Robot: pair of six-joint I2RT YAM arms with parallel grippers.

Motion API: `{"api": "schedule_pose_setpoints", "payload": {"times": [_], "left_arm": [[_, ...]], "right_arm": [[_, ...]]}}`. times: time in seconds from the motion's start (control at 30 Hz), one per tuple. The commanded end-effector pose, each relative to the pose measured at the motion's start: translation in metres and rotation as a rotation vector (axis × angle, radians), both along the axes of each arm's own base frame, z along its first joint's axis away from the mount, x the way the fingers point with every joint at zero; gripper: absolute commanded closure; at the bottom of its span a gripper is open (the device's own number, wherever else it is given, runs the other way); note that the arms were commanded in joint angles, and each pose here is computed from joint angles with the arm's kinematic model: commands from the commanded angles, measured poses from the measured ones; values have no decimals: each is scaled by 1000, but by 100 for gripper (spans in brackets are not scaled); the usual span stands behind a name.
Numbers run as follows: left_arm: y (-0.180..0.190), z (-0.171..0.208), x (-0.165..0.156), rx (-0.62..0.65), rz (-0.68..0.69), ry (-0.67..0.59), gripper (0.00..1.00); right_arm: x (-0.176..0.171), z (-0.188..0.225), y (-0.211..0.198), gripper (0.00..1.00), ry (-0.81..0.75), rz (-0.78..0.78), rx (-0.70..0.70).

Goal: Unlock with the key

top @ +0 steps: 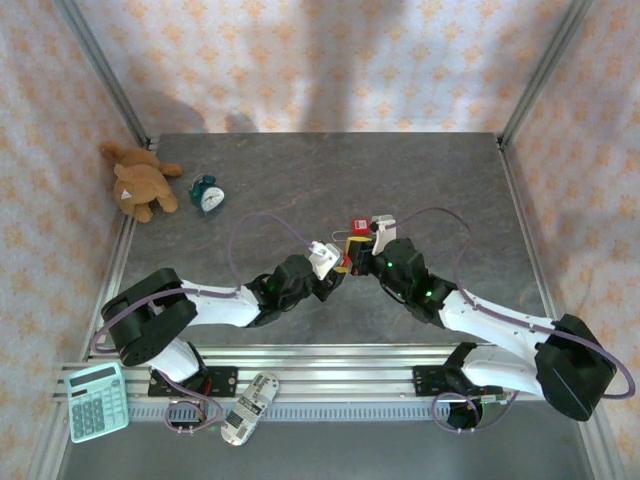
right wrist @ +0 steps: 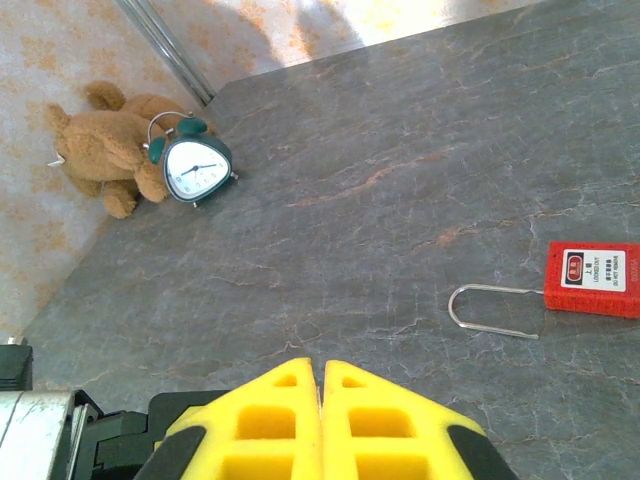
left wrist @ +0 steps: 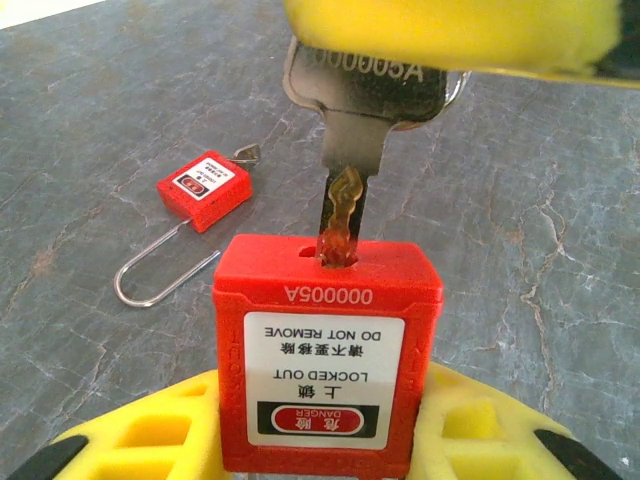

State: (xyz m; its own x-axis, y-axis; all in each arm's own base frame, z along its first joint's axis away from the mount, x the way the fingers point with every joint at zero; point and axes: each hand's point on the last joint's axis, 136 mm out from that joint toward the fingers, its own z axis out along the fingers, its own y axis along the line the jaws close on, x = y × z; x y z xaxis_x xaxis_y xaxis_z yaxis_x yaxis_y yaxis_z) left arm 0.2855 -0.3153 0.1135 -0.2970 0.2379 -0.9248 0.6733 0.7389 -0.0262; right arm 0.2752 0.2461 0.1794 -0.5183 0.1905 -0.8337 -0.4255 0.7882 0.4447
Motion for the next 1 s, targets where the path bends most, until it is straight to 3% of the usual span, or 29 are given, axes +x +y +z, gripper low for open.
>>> {"api": "schedule_pose_setpoints", "payload": {"times": [0.0, 0.3, 0.63, 0.8, 0.97], "left_arm": [[-10, 120, 14, -296, -2, -253, 71], [-9, 120, 12, -215, -29, -358, 70], [-11, 142, 12, -279, -33, -523, 72], [-11, 145, 12, -311, -31, -546, 74], [-12, 147, 16, -290, -19, -534, 75]], "right_arm": [[-37, -62, 3, 100, 214, 117, -125], [-31, -38, 9, 100, 163, 115, -55], [-26, -13, 12, 100, 86, 130, -39], [-24, -5, 14, 100, 92, 123, 5], [-26, -20, 12, 100, 104, 142, -63]]}}
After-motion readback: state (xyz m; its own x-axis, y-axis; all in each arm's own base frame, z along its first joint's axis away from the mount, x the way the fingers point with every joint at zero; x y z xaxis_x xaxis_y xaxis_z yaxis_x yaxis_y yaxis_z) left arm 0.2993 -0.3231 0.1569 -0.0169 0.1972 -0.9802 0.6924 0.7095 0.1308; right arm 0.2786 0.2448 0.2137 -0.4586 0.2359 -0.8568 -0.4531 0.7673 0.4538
